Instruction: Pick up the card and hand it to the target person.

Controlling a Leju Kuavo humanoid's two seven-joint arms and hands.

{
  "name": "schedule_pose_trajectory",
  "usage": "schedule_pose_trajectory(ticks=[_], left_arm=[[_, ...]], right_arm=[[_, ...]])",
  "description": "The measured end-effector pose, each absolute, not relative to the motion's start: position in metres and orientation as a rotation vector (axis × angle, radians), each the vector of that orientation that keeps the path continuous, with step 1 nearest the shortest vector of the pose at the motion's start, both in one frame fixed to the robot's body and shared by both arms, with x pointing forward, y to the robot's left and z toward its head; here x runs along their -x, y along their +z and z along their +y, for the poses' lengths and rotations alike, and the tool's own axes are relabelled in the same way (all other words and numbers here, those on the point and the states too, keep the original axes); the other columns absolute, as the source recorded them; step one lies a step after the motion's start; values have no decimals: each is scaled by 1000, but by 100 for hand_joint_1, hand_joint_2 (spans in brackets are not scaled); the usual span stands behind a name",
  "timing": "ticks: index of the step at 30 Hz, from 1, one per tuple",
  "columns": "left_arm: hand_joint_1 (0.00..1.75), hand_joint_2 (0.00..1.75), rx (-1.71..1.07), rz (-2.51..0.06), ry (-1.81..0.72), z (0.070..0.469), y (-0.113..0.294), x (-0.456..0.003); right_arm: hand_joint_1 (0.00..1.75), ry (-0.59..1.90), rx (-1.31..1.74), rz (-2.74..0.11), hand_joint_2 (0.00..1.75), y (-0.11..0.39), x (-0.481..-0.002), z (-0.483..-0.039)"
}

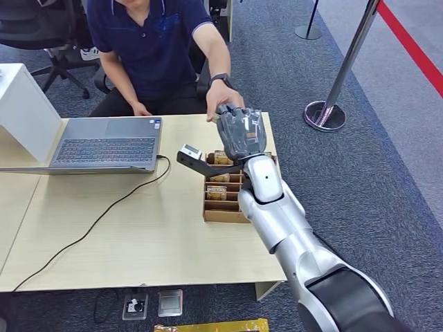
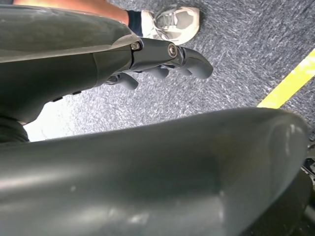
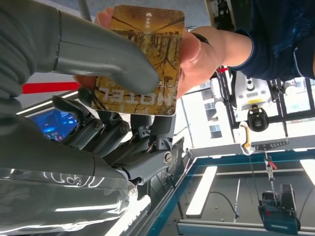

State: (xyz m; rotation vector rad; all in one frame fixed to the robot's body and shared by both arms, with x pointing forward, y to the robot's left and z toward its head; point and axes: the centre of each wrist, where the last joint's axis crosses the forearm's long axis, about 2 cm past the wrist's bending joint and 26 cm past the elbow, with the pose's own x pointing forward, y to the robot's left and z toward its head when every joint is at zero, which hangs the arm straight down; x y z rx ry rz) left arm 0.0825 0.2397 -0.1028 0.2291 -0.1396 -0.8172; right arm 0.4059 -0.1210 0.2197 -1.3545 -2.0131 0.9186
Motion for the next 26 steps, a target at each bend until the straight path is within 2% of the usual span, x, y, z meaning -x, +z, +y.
schedule_pose_trajectory(ticks=[1,2,9,13,19,22,26], left_arm=[[0,0,-229,-140,-818,240,-103,-83],[0,0,-229,-140,-819,240,-103,-83],[0,0,-226,-138,-826,239,-103,-83],[0,0,-223,-135,-822,239,-103,-82],[0,0,-210,-131,-798,240,-105,-71],[0,0,-200,-116,-786,240,-106,-64],[0,0,-193,-100,-772,241,-107,-58]], right_arm=[[4,918,1354,-2008,175,219,-406,-121],[0,918,1353,-2004,175,218,-406,-122],[0,896,1329,-1983,175,215,-408,-127],[0,804,1223,-2035,175,214,-408,-138],[0,450,756,-2123,175,187,-393,-174],[0,275,460,-2164,175,168,-368,-205],[0,155,283,-2214,175,155,-335,-240]])
